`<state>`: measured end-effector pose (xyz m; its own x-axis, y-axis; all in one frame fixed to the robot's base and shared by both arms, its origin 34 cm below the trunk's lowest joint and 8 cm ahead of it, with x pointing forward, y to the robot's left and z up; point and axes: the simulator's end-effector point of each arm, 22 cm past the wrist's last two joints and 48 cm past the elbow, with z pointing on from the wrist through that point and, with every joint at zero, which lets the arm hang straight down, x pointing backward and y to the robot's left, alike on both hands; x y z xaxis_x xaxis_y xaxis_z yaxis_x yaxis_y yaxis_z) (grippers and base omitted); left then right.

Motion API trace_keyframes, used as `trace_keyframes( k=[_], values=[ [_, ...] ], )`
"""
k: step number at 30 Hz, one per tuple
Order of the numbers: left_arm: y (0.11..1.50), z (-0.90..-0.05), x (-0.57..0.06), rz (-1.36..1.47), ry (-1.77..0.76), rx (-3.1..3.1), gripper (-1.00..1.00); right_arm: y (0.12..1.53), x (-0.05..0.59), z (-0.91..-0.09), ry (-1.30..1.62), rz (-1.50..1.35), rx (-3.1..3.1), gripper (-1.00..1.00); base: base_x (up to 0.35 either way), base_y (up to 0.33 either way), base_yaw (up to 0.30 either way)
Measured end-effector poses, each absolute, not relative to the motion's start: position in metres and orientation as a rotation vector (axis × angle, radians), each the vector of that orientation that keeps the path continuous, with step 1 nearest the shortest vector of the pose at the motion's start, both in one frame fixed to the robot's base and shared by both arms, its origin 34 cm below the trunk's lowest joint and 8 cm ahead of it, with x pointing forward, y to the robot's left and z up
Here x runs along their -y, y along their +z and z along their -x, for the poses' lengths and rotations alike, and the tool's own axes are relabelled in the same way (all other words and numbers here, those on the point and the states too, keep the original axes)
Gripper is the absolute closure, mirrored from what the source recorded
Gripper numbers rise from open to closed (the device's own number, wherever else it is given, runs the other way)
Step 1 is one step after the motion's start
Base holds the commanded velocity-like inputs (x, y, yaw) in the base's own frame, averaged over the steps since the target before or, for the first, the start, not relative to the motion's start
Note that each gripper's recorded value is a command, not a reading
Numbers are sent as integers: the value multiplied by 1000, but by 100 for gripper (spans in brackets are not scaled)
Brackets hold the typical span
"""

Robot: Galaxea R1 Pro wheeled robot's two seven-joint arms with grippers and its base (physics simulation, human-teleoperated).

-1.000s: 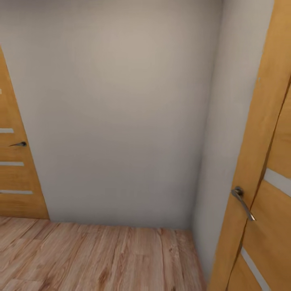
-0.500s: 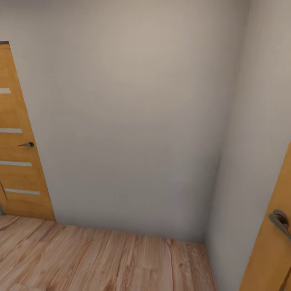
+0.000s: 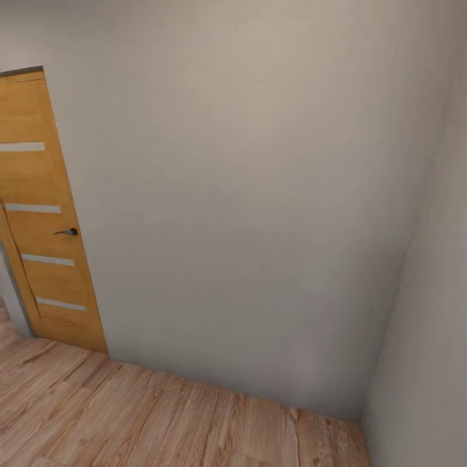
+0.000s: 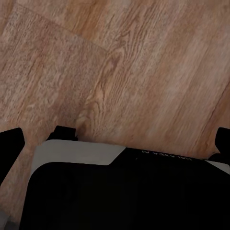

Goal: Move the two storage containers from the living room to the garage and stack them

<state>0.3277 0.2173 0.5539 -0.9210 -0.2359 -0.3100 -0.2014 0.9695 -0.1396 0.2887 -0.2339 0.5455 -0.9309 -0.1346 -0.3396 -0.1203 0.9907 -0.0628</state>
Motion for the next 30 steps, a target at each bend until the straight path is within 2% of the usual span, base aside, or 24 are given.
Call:
trace_keyframes(
  k=[14, 30],
  values=[
    [554, -329, -218, 323, -147, -2785, -100, 545, 234, -289, -58, 184, -2785, -100, 303, 0, 269],
    [554, -329, -218, 322, -148, -2785, -100, 545, 234, -289, -58, 186, -2784, -100, 18, 0, 291]
  ],
)
